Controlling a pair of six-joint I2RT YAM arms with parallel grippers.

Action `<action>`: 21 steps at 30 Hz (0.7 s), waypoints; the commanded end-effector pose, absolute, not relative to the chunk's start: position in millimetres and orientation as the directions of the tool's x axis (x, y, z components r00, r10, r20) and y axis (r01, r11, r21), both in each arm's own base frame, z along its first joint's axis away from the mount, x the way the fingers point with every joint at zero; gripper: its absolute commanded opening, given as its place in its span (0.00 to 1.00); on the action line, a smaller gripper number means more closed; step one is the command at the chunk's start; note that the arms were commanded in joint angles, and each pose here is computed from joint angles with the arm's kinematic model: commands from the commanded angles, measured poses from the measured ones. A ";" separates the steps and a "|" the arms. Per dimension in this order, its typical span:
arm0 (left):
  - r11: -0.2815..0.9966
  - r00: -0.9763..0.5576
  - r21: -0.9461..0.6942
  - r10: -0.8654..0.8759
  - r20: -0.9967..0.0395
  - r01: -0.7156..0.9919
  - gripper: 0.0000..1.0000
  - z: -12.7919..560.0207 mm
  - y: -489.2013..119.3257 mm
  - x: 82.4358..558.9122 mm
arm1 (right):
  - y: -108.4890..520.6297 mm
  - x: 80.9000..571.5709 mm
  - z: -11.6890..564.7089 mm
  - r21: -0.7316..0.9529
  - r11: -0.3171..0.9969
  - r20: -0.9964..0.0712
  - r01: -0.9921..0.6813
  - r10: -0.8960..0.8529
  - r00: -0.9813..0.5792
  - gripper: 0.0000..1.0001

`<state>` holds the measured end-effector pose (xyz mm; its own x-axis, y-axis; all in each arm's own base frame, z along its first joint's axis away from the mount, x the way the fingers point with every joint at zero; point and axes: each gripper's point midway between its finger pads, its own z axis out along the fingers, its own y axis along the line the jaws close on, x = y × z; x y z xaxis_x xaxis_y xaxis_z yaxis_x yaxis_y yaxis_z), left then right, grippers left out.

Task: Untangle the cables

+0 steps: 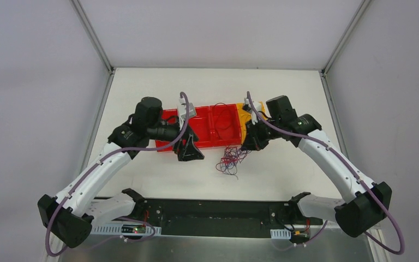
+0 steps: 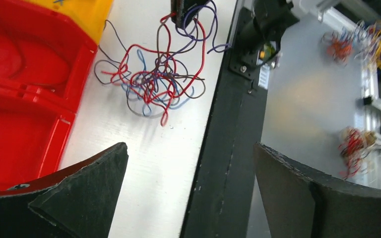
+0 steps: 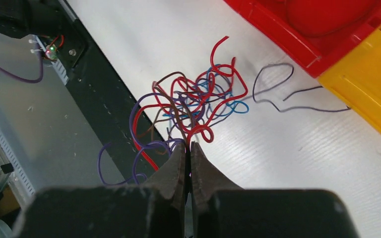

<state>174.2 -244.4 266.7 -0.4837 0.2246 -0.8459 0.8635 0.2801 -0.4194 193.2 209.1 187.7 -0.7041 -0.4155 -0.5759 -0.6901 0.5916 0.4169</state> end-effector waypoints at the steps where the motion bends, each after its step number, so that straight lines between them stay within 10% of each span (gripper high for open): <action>1: 0.207 -0.260 -0.210 0.254 -0.932 0.956 0.92 268.9 -264.3 180.7 | 231.6 183.7 223.0 0.439 0.501 -0.658 -0.745 -0.385 -0.647 0.00; 18: 0.050 -0.141 -0.132 0.360 -0.922 0.990 0.61 215.0 -320.3 164.8 | 262.5 157.1 259.1 0.400 0.379 -0.741 -0.834 -0.403 -0.538 0.00; 21: 0.028 -0.139 -0.137 0.352 -0.926 0.990 0.30 220.4 -326.2 159.9 | 263.5 158.2 260.5 0.395 0.380 -0.748 -0.836 -0.396 -0.533 0.00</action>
